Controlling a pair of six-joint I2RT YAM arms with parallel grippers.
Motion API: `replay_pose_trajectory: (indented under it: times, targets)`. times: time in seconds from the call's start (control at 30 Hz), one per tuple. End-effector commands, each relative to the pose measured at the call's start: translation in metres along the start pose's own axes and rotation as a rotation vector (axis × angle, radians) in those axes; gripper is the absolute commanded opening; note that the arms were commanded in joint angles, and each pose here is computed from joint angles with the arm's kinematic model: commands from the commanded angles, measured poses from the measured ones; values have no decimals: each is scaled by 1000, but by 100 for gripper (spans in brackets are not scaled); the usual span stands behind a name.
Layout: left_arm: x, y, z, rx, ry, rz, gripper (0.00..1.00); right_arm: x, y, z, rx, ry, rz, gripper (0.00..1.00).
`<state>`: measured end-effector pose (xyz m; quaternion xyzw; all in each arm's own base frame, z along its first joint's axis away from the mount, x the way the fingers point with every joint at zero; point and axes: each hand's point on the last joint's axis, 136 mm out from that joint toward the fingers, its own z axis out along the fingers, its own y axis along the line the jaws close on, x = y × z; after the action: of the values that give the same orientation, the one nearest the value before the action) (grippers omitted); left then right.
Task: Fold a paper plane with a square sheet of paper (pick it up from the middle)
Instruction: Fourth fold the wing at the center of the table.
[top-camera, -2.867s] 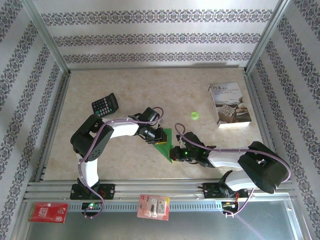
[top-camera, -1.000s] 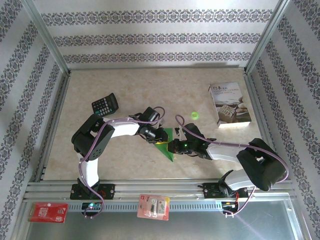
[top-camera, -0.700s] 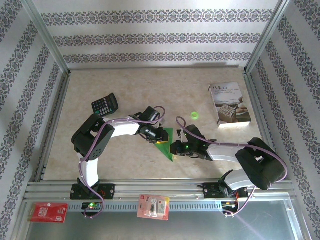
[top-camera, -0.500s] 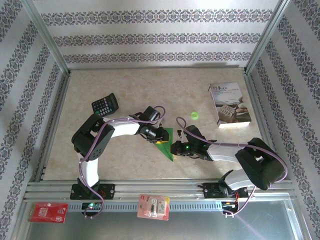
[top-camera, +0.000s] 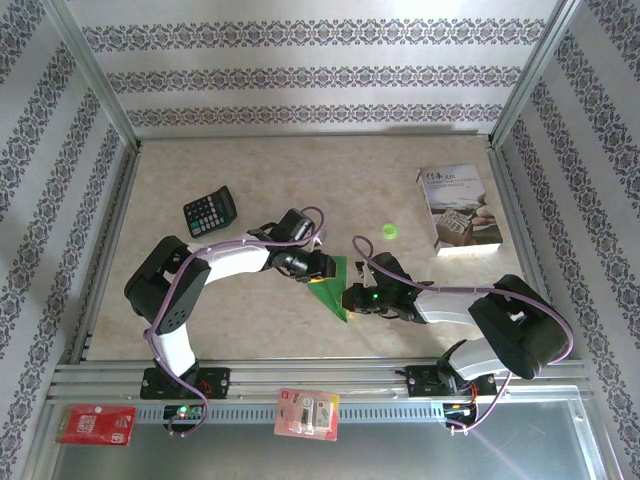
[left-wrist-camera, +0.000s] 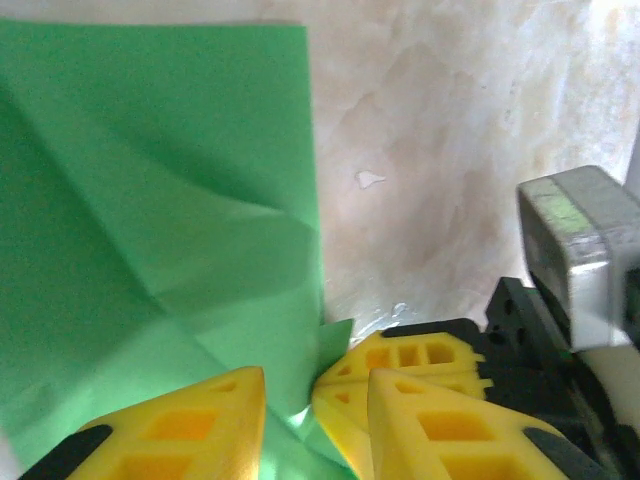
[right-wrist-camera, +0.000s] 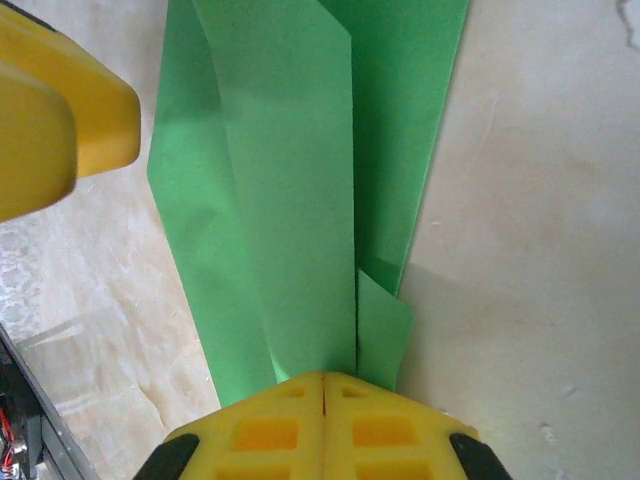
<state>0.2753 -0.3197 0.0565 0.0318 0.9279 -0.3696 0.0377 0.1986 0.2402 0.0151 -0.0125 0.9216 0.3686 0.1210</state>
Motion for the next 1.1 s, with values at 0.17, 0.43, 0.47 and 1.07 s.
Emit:
replay_pose_trajectory:
  times: [0.17,0.43,0.47,1.07]
  targets:
    - [-7,13,12,-26,21,-28,24,8,-20,0,65,7,19,5]
    - [-12,14,26,-24,42,-20,21,3,-12,-2,37,2,-1,8]
    - [-11,16,27,-30,43,-21,21,4,-12,-2,38,3,-3,8]
    - [-25,7,27,-21,13,-1,21,4,-13,0,42,22,-17,8]
